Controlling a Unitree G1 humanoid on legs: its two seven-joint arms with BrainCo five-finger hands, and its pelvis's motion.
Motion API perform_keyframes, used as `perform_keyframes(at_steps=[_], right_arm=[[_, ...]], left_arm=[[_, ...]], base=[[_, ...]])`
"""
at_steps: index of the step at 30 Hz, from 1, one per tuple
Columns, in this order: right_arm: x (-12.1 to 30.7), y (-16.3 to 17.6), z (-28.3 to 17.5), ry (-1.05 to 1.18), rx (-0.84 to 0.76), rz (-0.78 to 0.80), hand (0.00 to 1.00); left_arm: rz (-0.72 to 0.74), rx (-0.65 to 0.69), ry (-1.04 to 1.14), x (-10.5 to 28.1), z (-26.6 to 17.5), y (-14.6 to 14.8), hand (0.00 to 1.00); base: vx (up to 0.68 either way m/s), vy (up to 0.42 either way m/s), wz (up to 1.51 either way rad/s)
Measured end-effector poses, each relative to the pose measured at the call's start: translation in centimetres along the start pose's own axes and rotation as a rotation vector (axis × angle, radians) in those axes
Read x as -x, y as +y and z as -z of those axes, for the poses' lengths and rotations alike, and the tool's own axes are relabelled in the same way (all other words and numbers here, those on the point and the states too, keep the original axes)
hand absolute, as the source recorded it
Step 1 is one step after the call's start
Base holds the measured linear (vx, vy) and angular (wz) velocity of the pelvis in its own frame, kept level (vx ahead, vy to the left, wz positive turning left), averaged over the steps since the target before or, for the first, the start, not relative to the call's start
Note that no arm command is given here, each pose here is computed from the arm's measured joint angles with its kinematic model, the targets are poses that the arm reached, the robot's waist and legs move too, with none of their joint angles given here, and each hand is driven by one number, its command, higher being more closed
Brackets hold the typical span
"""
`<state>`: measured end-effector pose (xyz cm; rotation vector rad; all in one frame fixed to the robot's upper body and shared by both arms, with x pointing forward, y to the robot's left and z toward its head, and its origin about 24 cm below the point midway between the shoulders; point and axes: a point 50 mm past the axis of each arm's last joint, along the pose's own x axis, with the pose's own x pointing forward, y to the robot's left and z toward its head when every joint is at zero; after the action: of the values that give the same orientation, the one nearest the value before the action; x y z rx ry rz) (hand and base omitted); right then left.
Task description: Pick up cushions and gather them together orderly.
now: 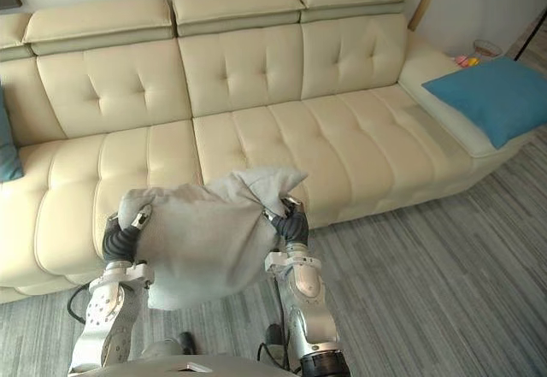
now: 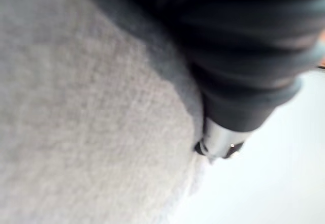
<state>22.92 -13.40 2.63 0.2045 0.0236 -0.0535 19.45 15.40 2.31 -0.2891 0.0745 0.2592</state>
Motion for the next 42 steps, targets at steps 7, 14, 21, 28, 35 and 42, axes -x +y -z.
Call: perform_keyframes(at_steps=[7,14,21,28,35,42], right_arm=[[0.3,-0.6,0.4,0.023,0.001,-0.001,1.00],[0.2,-1.0,0.3,0.019,0.006,0.005,1.00],[-0.4,-1.4,0.5,0.028,0.040,0.012,1.00],[-1.1,-1.2,-0.4,-0.008,0.041,0.004,1.00],[0.1,-1.8,-3.0,-0.109,0.051,-0.005,1.00],[1.0,-1.9,-5.2,-0.208,0.015,-0.001,1.00]], left_arm=[[0.015,-0.006,0.046,0.8,0.9,0.4,1.00],[0.032,-0.011,0.068,0.9,1.3,0.5,1.00],[0.055,-0.020,0.071,0.4,1.4,0.0,1.00],[0.070,-0.052,0.037,-0.2,0.7,0.1,1.00],[0.076,0.053,0.068,0.6,1.4,-1.6,1.00],[0.109,0.092,0.060,0.4,1.2,-2.5,1.00]], base=[[-0.02,0.034,0.06],[0.00,0.041,-0.14],[0.01,0.116,0.16],[0.15,-0.084,0.41],[0.48,-0.262,0.36],[0.27,-0.030,0.01]])
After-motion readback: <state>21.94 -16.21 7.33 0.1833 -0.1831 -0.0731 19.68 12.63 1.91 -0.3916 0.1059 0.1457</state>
